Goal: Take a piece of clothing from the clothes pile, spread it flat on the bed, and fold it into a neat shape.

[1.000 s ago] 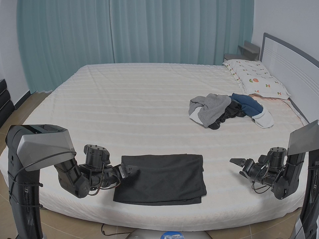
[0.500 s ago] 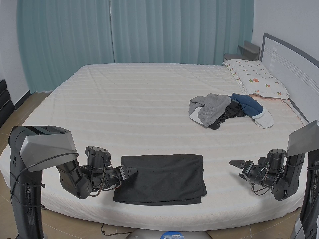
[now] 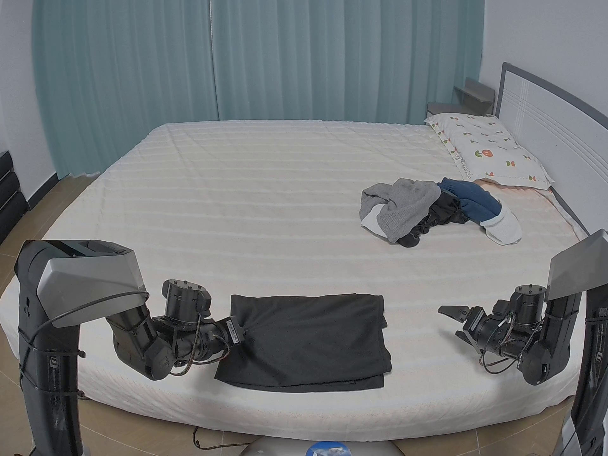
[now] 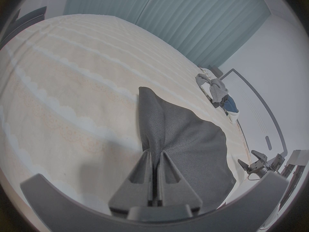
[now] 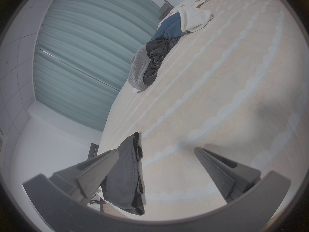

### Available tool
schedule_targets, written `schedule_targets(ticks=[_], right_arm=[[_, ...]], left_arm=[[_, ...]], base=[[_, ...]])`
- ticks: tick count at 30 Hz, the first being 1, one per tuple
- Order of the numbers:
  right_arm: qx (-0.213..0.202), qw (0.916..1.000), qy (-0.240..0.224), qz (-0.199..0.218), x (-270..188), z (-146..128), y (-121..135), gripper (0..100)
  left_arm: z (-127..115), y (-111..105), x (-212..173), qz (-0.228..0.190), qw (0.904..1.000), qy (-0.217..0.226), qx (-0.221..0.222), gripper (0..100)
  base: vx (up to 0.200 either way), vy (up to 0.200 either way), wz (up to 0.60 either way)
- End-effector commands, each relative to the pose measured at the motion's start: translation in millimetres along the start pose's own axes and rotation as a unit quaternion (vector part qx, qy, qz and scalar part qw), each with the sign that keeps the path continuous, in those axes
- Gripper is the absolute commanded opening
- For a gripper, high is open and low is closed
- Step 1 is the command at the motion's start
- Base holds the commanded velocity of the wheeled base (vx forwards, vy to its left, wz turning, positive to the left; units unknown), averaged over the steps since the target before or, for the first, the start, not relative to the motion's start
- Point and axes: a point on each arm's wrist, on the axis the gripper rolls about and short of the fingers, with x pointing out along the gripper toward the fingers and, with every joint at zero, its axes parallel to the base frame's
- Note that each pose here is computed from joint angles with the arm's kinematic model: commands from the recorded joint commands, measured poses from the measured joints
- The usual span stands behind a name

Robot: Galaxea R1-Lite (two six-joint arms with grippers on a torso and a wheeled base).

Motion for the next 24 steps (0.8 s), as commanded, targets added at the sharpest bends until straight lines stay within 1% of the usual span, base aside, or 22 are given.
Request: schedule_targets(ticks=[1, 10, 24], right_arm=[[-0.001, 1.0, 0.0, 0.002, 0.3, -0.4, -0.5, 100], [0.001, 1.0, 0.002, 0.0, 0.9, -0.4, -2.9, 100], [0.002, 1.0, 0.003, -0.001, 0.3, -0.6, -3.4, 100]], left_arm=[[1.1, -1.8, -1.5, -0.001, 1.0, -0.002, 0.002, 0], [2.0, -7.4, -3.5, -0.007, 1.0, -0.003, 0.006, 0], [2.2, -5.0, -4.5, -0.005, 1.0, -0.005, 0.005, 0]], base=[[0.0, 0.0, 0.0], [0.0, 0.0, 0.0], [0.0, 0.2, 0.0]])
